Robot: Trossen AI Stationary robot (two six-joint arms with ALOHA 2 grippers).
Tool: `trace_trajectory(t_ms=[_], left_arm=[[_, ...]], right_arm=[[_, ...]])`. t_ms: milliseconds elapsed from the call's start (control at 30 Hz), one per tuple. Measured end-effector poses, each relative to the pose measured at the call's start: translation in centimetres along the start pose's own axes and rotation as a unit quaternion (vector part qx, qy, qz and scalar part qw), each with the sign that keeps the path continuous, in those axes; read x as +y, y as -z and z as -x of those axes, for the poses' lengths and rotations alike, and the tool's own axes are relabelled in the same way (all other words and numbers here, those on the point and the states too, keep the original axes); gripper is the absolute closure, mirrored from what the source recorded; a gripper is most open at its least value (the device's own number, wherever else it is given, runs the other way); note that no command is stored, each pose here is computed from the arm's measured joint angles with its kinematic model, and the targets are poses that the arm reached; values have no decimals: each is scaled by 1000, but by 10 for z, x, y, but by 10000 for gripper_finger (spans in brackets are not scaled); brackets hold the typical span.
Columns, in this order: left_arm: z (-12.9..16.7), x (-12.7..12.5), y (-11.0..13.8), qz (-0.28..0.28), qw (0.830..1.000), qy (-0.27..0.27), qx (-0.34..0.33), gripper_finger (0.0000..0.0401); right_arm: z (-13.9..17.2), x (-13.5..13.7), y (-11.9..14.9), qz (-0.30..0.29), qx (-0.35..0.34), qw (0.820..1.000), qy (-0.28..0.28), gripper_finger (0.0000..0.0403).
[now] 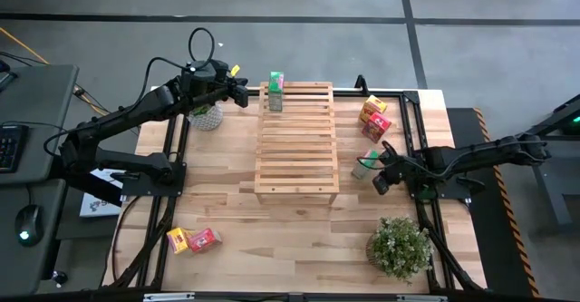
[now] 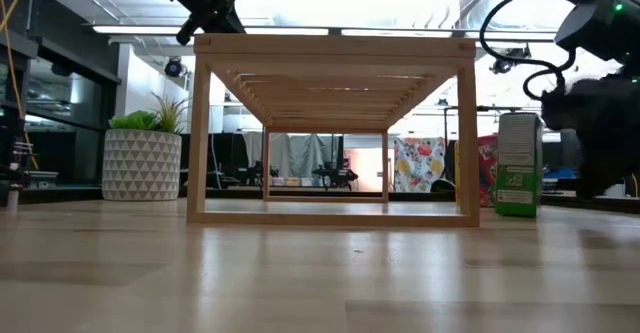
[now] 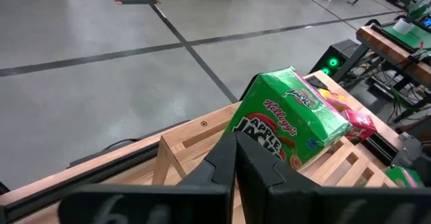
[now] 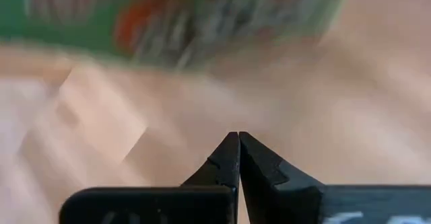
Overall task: Stack cereal on shelf
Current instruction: Put the right green cereal box on the shelf and align with the other green cereal box
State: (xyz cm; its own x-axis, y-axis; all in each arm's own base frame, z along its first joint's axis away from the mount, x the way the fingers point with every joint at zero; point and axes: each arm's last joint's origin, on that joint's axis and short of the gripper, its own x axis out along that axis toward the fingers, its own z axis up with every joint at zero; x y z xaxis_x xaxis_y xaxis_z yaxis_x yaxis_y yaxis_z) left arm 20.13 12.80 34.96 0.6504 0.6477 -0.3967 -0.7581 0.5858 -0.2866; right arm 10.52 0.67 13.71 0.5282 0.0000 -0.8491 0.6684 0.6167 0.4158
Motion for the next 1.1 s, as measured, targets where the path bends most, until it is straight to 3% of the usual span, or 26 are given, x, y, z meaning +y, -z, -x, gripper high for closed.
trace_trajectory(t_ms=[233, 400, 533, 667, 733, 867, 967, 1100], left_arm=[[0, 0, 0, -5, 1000, 0, 1, 401], [0, 0, 0, -9, 1000, 0, 1, 401], [0, 0, 0, -9, 1000, 0, 1, 401], [0, 0, 0, -9, 1000, 0, 1, 401], [0, 0, 0, -9, 1000, -1, 1, 401], [0, 0, 0, -4, 1000, 0, 1, 401], [0, 0, 0, -3, 1000, -1, 1, 401], [0, 0, 0, -4, 1000, 0, 1, 401]], right_arm=[[22, 17, 4, -6, 126, 990, -56, 403], [63, 55, -3, 58, 191, 961, -193, 403], [105, 90, -22, 108, 85, 941, -310, 403], [150, 110, -45, 146, -82, 919, -357, 403], [172, 114, -57, 151, -143, 915, -345, 401], [199, 116, -73, 164, -146, 944, -245, 364], [206, 121, -85, 204, -110, 960, -160, 301], [201, 133, -104, 279, -44, 958, -56, 191]])
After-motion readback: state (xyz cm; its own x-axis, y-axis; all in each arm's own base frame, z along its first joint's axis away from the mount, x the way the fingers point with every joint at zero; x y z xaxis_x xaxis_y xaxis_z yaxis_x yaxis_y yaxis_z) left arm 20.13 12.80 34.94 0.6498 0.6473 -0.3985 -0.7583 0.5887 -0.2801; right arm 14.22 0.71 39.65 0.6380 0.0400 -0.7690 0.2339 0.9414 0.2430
